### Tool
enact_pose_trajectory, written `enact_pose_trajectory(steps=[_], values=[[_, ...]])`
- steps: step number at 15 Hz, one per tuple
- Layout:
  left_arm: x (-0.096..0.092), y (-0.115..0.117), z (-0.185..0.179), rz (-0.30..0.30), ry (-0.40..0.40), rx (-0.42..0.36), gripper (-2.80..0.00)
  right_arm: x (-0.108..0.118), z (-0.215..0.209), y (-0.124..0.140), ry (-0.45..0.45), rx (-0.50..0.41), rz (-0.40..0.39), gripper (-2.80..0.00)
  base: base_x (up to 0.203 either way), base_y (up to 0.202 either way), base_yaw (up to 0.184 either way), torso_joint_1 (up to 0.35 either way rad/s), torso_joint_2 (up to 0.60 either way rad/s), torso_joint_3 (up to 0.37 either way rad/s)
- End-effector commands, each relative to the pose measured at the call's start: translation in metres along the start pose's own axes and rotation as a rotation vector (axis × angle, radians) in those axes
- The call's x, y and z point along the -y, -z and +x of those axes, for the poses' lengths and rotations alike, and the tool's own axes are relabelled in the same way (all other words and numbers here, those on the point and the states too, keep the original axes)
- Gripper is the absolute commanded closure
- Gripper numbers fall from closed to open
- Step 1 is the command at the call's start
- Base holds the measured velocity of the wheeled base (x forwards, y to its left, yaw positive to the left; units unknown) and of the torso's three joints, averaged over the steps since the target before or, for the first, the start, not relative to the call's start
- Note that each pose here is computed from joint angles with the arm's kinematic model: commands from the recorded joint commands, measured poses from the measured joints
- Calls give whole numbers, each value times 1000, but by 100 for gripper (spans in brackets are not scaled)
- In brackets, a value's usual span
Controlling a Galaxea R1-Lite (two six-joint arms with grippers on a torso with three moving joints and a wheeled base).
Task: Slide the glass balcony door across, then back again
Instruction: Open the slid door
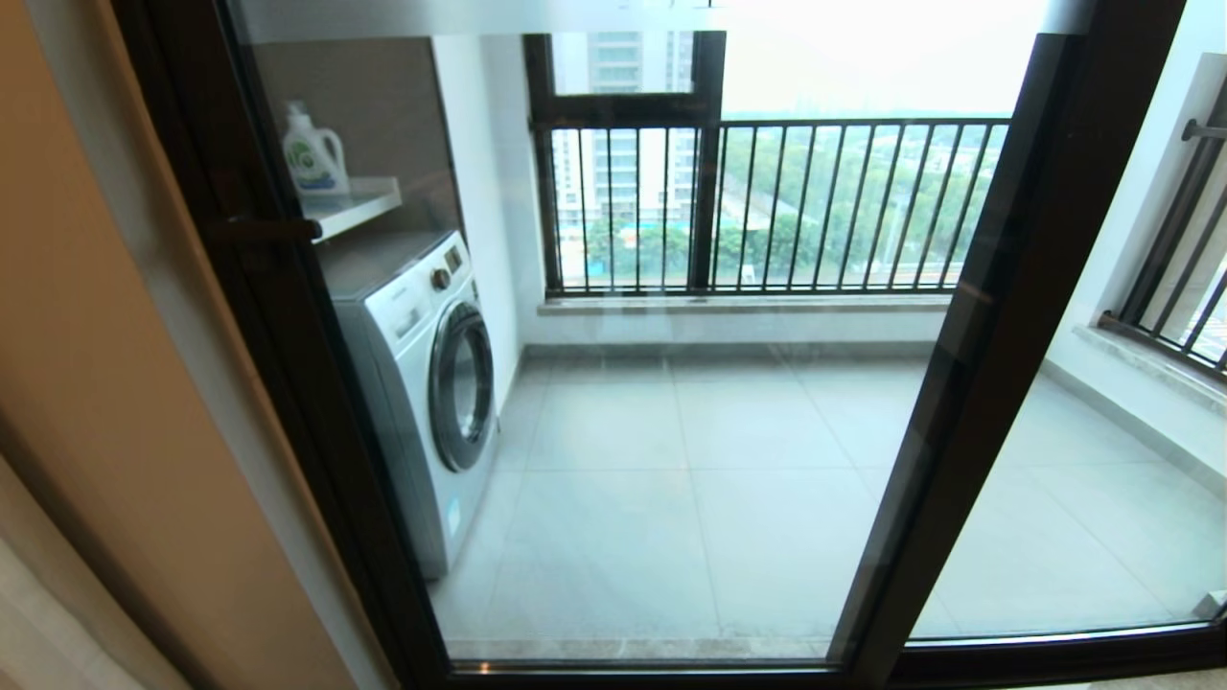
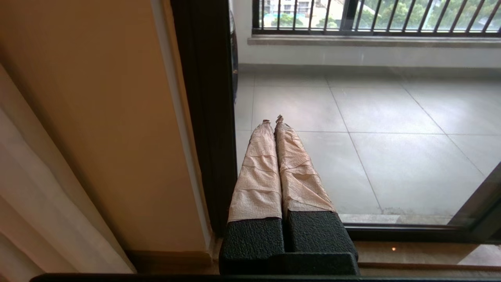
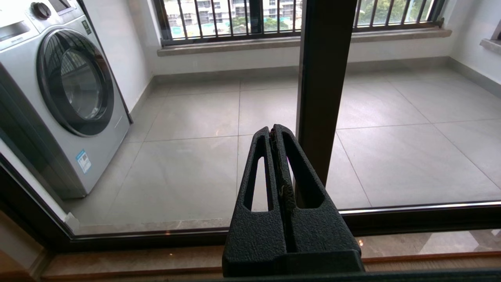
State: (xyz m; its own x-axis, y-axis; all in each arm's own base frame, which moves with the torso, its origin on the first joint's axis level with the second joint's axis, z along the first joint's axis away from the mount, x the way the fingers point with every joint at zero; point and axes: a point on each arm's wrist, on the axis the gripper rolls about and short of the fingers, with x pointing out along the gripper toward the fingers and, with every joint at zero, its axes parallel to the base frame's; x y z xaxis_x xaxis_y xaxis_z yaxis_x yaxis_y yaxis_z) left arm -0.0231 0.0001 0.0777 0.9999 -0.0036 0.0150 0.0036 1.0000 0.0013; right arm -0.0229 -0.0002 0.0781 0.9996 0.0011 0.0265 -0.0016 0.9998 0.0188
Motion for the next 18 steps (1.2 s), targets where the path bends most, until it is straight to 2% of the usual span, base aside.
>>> enact_pose_trajectory(steps=[1, 2, 5, 11, 13, 15, 18], values=[[0, -25, -7, 0, 10, 90, 0, 0, 1, 3, 0, -11, 1, 0, 0, 0, 0, 0, 0, 0], [1, -43, -11, 2, 29, 119, 0, 0, 1, 3, 0, -13, 0, 0, 0, 0, 0, 0, 0, 0], [2, -95, 1, -1, 81, 87, 0, 0, 1, 3, 0, -13, 1, 0, 0, 0, 0, 0, 0, 0], [3, -172, 98, -3, 122, 40, 0, 0, 1, 3, 0, -13, 0, 0, 0, 0, 0, 0, 0, 0], [3, -189, 140, -7, 124, 5, 0, 0, 1, 3, 0, -13, 0, 0, 0, 0, 0, 0, 0, 0], [3, -195, 187, -10, 126, -34, 0, 0, 1, 3, 0, -13, 0, 0, 0, 0, 0, 0, 0, 0], [-1, -197, 251, -5, 113, -15, 0, 0, 1, 3, 0, -11, 0, 0, 0, 0, 0, 0, 0, 0]])
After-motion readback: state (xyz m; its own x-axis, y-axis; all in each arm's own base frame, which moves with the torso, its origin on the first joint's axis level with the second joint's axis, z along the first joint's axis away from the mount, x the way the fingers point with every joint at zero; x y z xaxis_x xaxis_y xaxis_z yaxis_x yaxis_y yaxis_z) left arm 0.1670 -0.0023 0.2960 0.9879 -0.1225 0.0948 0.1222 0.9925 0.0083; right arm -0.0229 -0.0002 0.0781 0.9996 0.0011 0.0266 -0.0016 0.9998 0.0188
